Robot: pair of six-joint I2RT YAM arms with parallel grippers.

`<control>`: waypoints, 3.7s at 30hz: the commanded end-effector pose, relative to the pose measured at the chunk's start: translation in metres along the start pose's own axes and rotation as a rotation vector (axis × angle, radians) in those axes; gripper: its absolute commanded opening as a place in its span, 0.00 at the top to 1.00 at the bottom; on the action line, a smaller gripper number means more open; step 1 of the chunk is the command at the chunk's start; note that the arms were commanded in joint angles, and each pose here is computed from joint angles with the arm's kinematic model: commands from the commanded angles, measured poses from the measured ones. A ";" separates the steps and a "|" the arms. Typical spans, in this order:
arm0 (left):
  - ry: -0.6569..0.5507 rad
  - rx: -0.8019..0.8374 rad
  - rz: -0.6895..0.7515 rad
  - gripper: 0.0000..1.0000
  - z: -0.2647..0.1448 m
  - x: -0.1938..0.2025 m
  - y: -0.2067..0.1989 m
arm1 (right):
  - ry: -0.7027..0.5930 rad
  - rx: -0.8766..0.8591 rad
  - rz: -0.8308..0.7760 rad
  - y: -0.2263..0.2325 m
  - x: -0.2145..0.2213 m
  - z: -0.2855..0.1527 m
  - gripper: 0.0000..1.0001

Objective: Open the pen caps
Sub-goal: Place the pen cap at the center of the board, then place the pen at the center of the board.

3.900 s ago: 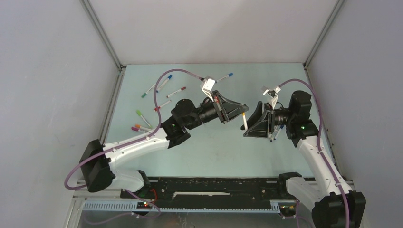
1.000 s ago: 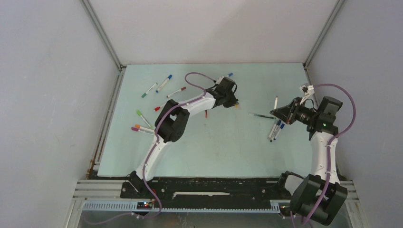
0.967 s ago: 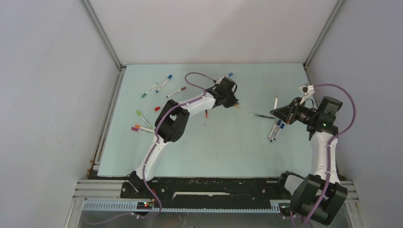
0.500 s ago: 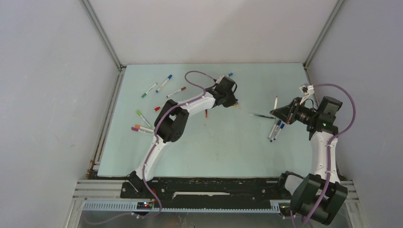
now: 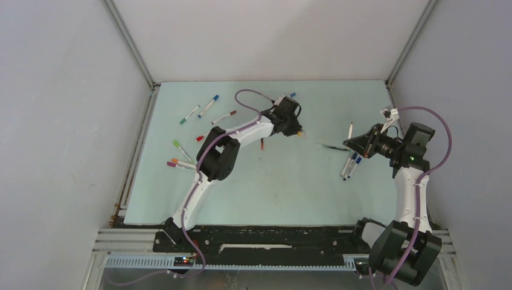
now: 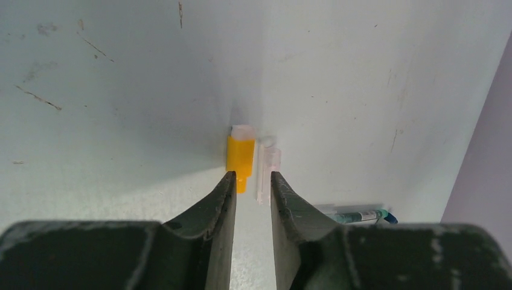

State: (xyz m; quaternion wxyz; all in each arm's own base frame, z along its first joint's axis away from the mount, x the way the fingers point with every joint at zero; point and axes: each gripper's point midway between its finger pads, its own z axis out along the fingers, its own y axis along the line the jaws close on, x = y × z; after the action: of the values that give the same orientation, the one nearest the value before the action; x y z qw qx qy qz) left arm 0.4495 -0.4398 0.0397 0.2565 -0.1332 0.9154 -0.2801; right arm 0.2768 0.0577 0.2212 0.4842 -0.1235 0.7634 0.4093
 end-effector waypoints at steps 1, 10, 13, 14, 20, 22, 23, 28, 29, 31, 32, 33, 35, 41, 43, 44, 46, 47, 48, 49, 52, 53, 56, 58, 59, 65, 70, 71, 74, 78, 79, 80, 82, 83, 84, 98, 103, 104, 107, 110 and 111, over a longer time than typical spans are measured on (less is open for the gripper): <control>-0.032 0.048 -0.001 0.70 -0.007 -0.018 -0.023 | -0.006 -0.010 -0.020 0.000 -0.002 -0.001 1.00; -0.118 0.136 0.102 0.67 -0.062 -0.046 -0.052 | 0.008 -0.019 -0.041 0.002 0.003 -0.001 1.00; -0.187 0.181 0.163 0.62 -0.102 -0.058 -0.058 | 0.031 -0.033 -0.057 0.005 0.009 0.003 1.00; -0.213 0.199 0.182 0.60 -0.116 -0.062 -0.059 | 0.042 -0.036 -0.065 0.006 0.012 0.006 1.00; -0.375 0.260 0.300 0.52 -0.216 -0.071 -0.040 | 0.162 -0.063 -0.118 0.021 0.028 0.030 1.00; -0.433 0.235 0.333 0.48 -0.242 -0.071 -0.020 | 0.225 -0.075 -0.129 0.028 0.035 0.041 1.00; -0.462 0.213 0.341 0.46 -0.256 -0.071 -0.007 | 0.255 -0.089 -0.130 0.033 0.037 0.048 1.00; -0.572 0.088 0.363 0.29 -0.306 -0.062 0.068 | 0.426 -0.101 -0.121 0.059 0.056 0.092 1.00; -0.590 0.067 0.353 0.23 -0.316 -0.060 0.082 | 0.447 -0.084 -0.120 0.062 0.057 0.102 0.99; -0.620 0.036 0.325 0.13 -0.331 -0.055 0.109 | 0.469 -0.061 -0.112 0.071 0.059 0.121 0.99; -0.634 0.025 0.310 0.08 -0.338 -0.052 0.121 | 0.460 -0.043 -0.109 0.075 0.057 0.133 0.99; -0.660 0.023 0.289 0.05 -0.350 -0.051 0.131 | 0.453 -0.027 -0.098 0.080 0.056 0.145 0.99; -0.687 0.017 0.264 0.04 -0.361 -0.044 0.149 | 0.433 -0.015 -0.073 0.093 0.054 0.169 0.99; -0.755 0.013 0.215 0.01 -0.380 -0.031 0.184 | 0.449 0.105 0.054 0.113 0.077 0.248 0.99; -0.767 -0.018 0.211 0.01 -0.384 -0.029 0.195 | 0.487 0.169 0.090 0.110 0.089 0.273 1.00; -0.770 -0.031 0.210 0.01 -0.385 -0.028 0.200 | 0.510 0.196 0.115 0.108 0.094 0.283 1.00; -0.773 -0.051 0.209 0.01 -0.388 -0.026 0.207 | 0.541 0.266 0.134 0.099 0.105 0.304 1.00; -0.778 -0.053 0.207 0.01 -0.389 -0.026 0.209 | 0.553 0.306 0.130 0.091 0.111 0.312 1.00; -0.781 -0.052 0.206 0.01 -0.389 -0.025 0.210 | 0.567 0.352 0.125 0.084 0.117 0.318 1.00; -0.783 -0.055 0.206 0.01 -0.389 -0.025 0.212 | 0.566 0.381 0.122 0.079 0.119 0.324 1.00; -0.788 -0.061 0.206 0.01 -0.389 -0.024 0.215 | 0.565 0.472 0.092 0.061 0.130 0.336 1.00; -0.789 -0.063 0.207 0.01 -0.388 -0.024 0.215 | 0.563 0.496 0.079 0.057 0.134 0.339 1.00; -0.784 -0.063 0.214 0.01 -0.385 -0.024 0.215 | 0.553 0.551 0.044 0.045 0.141 0.347 0.99; -0.779 -0.062 0.214 0.01 -0.384 -0.023 0.214 | 0.557 0.586 0.017 0.037 0.147 0.351 0.98; -0.776 -0.060 0.215 0.01 -0.384 -0.023 0.214 | 0.553 0.601 0.012 0.033 0.148 0.352 0.98; -0.772 -0.041 0.203 0.01 -0.382 -0.020 0.213 | 0.544 0.653 -0.011 0.016 0.151 0.354 0.96; -0.769 -0.019 0.179 0.01 -0.379 -0.018 0.213 | 0.555 0.653 -0.013 0.013 0.157 0.355 0.88; -0.768 -0.018 0.178 0.01 -0.379 -0.017 0.213 | 0.557 0.646 -0.013 0.015 0.157 0.355 0.87; -0.766 -0.016 0.178 0.01 -0.379 -0.017 0.212 | 0.556 0.643 -0.019 0.017 0.156 0.356 0.82; -0.767 -0.008 0.174 0.01 -0.381 -0.017 0.211 | 0.555 0.649 -0.025 0.017 0.157 0.354 0.75; -0.768 -0.005 0.172 0.01 -0.381 -0.017 0.211 | 0.551 0.647 -0.025 0.018 0.155 0.353 0.72; -0.769 -0.003 0.170 0.01 -0.382 -0.017 0.211 | 0.550 0.646 -0.025 0.018 0.155 0.353 0.72; -0.771 0.003 0.167 0.01 -0.383 -0.017 0.210 | 0.547 0.639 -0.028 0.021 0.153 0.353 0.71; -0.770 0.005 0.168 0.01 -0.384 -0.017 0.209 | 0.545 0.635 -0.031 0.023 0.151 0.352 0.71; -0.770 0.006 0.168 0.01 -0.384 -0.017 0.209 | 0.541 0.631 -0.034 0.024 0.149 0.352 0.71; -0.763 0.141 0.176 0.00 -0.401 -0.018 0.179 | 0.421 0.204 -0.452 0.120 0.037 0.271 0.66; -0.713 0.225 0.141 0.00 -0.389 -0.009 0.167 | 0.578 -0.191 -0.690 0.127 0.065 0.175 0.50; -0.700 0.233 0.142 0.00 -0.386 -0.007 0.165 | 0.583 -0.249 -0.660 0.126 0.066 0.157 0.40; -0.660 0.245 0.156 0.00 -0.380 -0.002 0.160 | 0.538 -0.314 -0.525 0.110 0.060 0.113 0.28; -0.620 0.261 0.174 0.00 -0.375 0.002 0.153 | 0.480 -0.275 -0.453 0.084 0.052 0.081 0.24; -0.608 0.263 0.178 0.00 -0.373 0.003 0.152 | 0.464 -0.255 -0.440 0.075 0.053 0.074 0.22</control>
State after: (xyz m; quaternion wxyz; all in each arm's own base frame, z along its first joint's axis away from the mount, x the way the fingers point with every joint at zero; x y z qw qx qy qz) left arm 0.2282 -0.1371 0.2041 0.5651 -0.1100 0.7667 -0.2842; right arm 0.2862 0.1958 0.2031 0.3634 -0.4259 0.7814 0.2757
